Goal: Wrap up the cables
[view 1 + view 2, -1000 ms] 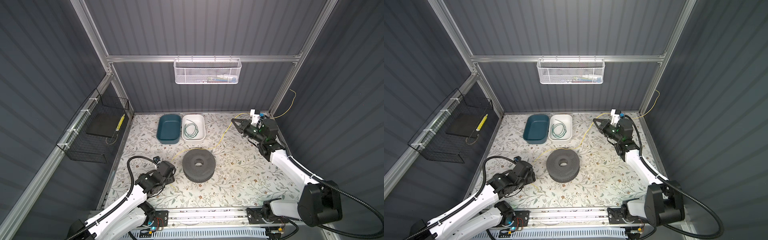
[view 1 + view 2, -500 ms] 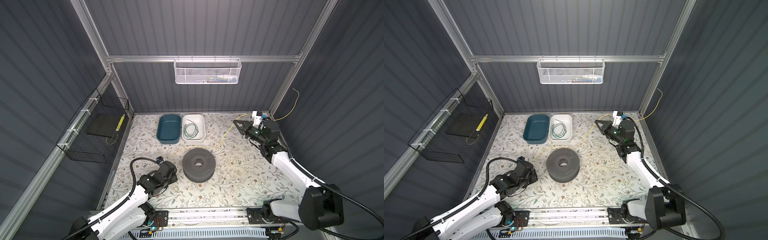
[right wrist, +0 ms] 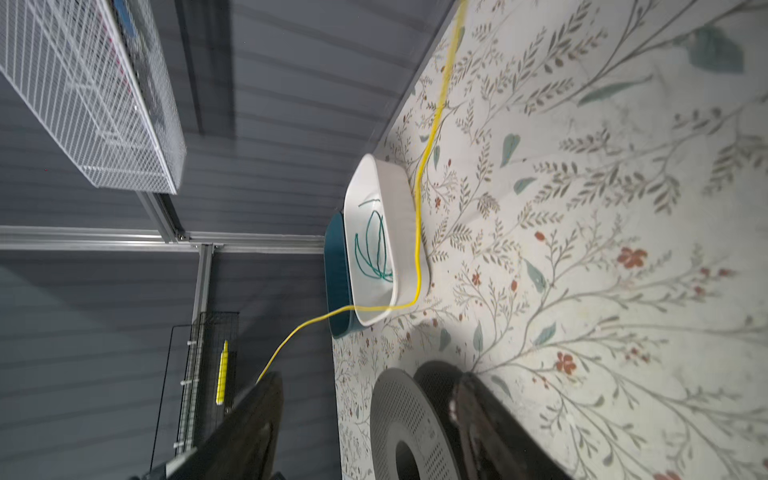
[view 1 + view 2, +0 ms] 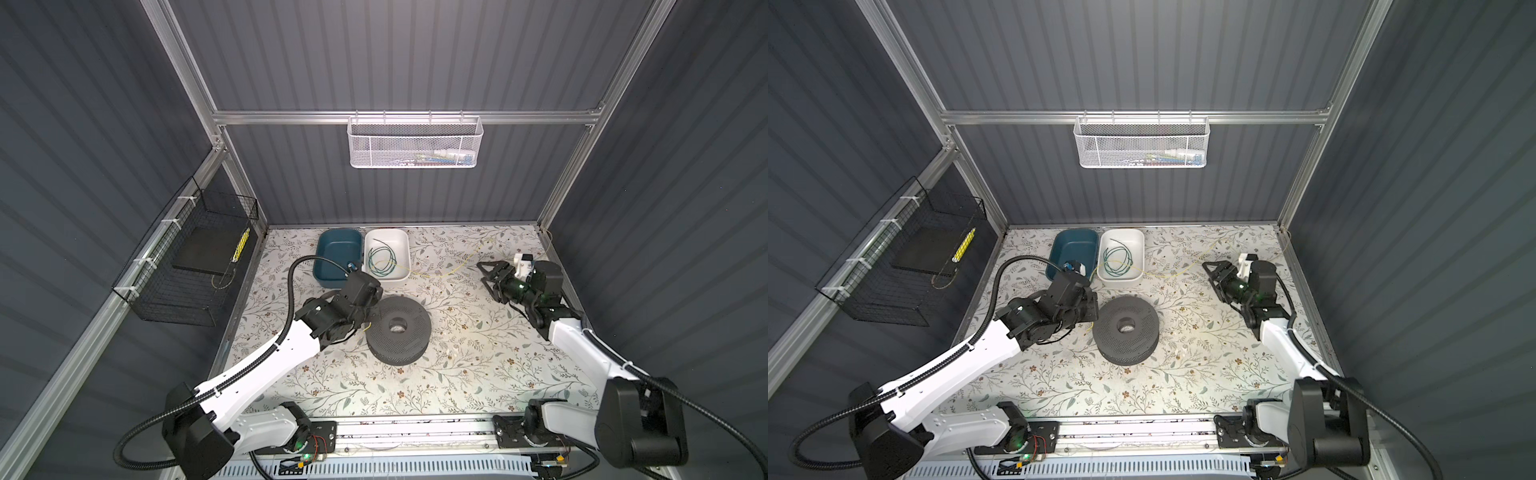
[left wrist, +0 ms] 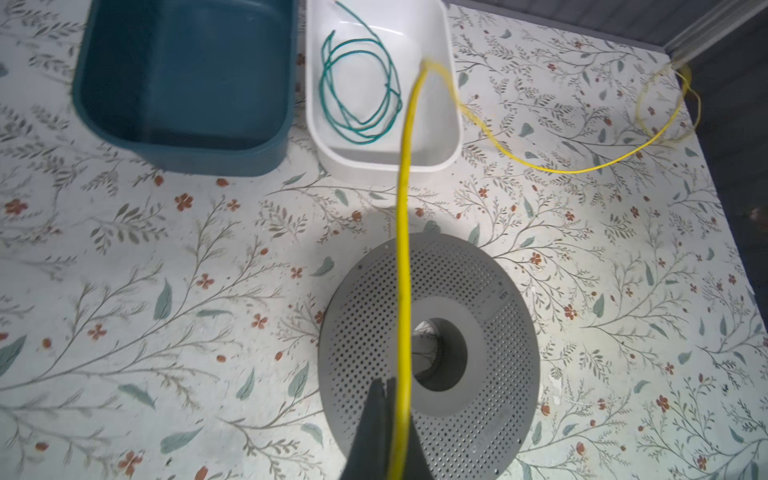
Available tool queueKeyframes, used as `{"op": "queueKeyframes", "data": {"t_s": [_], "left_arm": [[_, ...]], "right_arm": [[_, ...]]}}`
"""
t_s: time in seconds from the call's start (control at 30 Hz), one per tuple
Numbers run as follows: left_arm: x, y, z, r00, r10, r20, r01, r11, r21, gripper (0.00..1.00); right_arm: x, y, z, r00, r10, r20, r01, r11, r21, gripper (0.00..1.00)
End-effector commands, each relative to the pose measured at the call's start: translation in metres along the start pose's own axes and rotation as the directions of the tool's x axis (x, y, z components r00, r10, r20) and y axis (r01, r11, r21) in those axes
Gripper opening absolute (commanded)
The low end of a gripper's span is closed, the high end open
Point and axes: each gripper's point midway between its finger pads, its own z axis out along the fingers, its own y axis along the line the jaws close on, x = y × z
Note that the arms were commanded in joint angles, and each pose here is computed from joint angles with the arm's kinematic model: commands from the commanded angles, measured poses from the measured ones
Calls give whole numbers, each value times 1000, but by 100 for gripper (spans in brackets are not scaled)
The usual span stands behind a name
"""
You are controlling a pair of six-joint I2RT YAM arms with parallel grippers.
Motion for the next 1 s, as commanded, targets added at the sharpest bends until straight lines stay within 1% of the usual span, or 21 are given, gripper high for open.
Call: {"op": "queueKeyframes", "data": {"t_s": [0.0, 0.07, 0.17, 0.23, 0.27, 0.4, 0.5, 0.53, 0.57, 0.63, 0.67, 0.7, 0.73, 0.8, 0.83, 0.9, 0.97], "left_arm": [[-16, -50, -1, 990, 141, 11, -141, 969, 203, 0], [-12, -66, 4, 977, 213, -10, -202, 941, 270, 0], [-7, -85, 5, 960, 281, -21, -255, 897, 362, 0], [-8, -93, 3, 954, 300, -3, -275, 877, 395, 0], [-9, -96, 0, 950, 313, 9, -290, 867, 406, 0], [-10, -104, -8, 942, 334, 33, -316, 850, 421, 0], [-9, -106, -9, 939, 343, 33, -323, 844, 428, 0], [-8, -107, -10, 937, 348, 32, -327, 841, 432, 0], [-8, -108, -10, 936, 352, 34, -331, 839, 432, 0], [-8, -108, -10, 934, 356, 32, -334, 839, 429, 0], [-8, -108, -10, 933, 358, 33, -336, 839, 428, 0], [-8, -108, -11, 933, 359, 34, -338, 839, 426, 4], [-9, -107, -12, 933, 359, 36, -339, 840, 424, 11], [-8, -103, -15, 930, 364, 53, -351, 837, 419, 35], [-7, -100, -17, 930, 363, 64, -356, 838, 414, 41], [-6, -92, -26, 927, 362, 102, -371, 836, 403, 51], [-5, -84, -36, 929, 342, 143, -371, 839, 399, 57]], "right_arm": [[40, 52, -9, 993, -96, -73, 85, 986, -141, 67], [57, 75, -8, 988, -114, -103, 92, 976, -199, 66], [80, 107, 1, 978, -152, -142, 112, 959, -259, 67], [93, 124, 13, 971, -161, -175, 107, 952, -286, 68], [99, 126, 24, 969, -149, -196, 89, 954, -285, 68], [123, 140, 53, 952, -127, -279, 37, 951, -306, 68], [136, 141, 70, 942, -103, -320, 5, 956, -293, 65], [140, 142, 73, 939, -96, -331, -6, 955, -295, 62], [143, 144, 76, 936, -91, -340, -19, 952, -305, 54], [145, 147, 78, 935, -80, -346, -38, 947, -320, 31], [145, 147, 78, 937, -79, -341, -38, 945, -323, 16], [143, 146, 76, 941, -74, -330, -39, 946, -322, 3], [142, 144, 75, 946, -70, -318, -37, 947, -319, 0], [138, 143, 70, 953, -76, -293, -22, 948, -317, 0], [137, 141, 68, 955, -76, -287, -19, 949, -313, 0], [134, 140, 64, 959, -73, -274, -17, 950, -312, 0], [132, 138, 62, 960, -69, -270, -18, 952, -307, 0]]}}
